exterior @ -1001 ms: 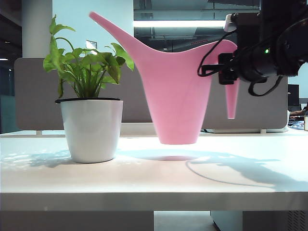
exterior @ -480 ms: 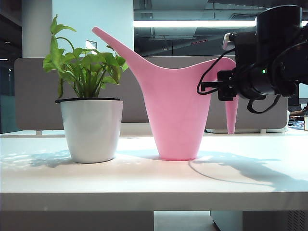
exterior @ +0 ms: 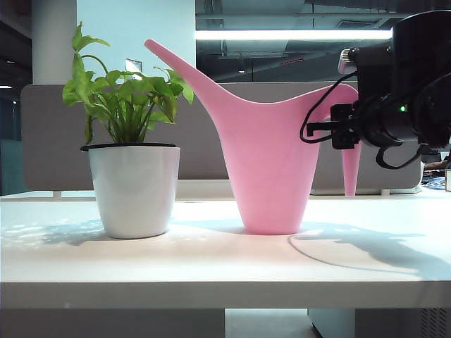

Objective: Pick up the watering can from the table, water the potted plant, and put the can back.

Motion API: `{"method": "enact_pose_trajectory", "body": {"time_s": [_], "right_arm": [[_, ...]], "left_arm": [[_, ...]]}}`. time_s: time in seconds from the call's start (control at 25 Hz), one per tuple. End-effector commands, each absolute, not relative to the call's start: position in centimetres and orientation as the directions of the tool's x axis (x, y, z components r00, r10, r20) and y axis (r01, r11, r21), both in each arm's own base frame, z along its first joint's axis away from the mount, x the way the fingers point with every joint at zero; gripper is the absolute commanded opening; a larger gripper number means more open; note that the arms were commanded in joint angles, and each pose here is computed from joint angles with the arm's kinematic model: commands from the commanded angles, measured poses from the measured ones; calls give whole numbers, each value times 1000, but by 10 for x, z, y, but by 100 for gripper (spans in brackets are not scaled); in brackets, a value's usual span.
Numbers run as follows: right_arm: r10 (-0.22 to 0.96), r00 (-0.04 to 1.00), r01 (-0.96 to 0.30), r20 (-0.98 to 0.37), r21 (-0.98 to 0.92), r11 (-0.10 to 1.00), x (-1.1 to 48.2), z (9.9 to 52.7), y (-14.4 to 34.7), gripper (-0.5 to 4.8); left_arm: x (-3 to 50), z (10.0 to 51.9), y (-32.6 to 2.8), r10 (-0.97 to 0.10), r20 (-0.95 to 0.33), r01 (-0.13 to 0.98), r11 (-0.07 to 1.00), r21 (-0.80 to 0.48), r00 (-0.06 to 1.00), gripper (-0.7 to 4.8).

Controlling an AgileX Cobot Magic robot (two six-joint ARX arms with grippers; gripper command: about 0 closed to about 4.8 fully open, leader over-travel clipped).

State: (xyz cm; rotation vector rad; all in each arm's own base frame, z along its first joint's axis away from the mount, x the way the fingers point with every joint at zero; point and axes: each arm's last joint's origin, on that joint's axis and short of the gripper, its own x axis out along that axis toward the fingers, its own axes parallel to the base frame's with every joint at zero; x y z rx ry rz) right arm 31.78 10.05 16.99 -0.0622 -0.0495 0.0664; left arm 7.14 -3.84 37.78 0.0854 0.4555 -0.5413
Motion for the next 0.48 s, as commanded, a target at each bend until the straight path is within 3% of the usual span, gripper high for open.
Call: {"method": "enact_pose_trajectory", "body": {"time_s": [0.04,0.2,0.32,0.48], "right_arm": [[100,992,-95,81,-63,993,315,173,101,10],[100,991,-95,84,-63,993,312,171,100,129],[101,992,-96,81,-64,993,311,170,100,184],[104,991,-99,82,-64,993,311,170,100,329]], "left_arm": [[71,380,-38,-481,-425,516,856,-39,767,3],[71,380,-38,-481,-425,516,856,-38,767,3],[71,380,-38,-481,-425,516,856,-39,767,3],[71,380,-38,-481,-425,516,856,-39,767,3]]}}
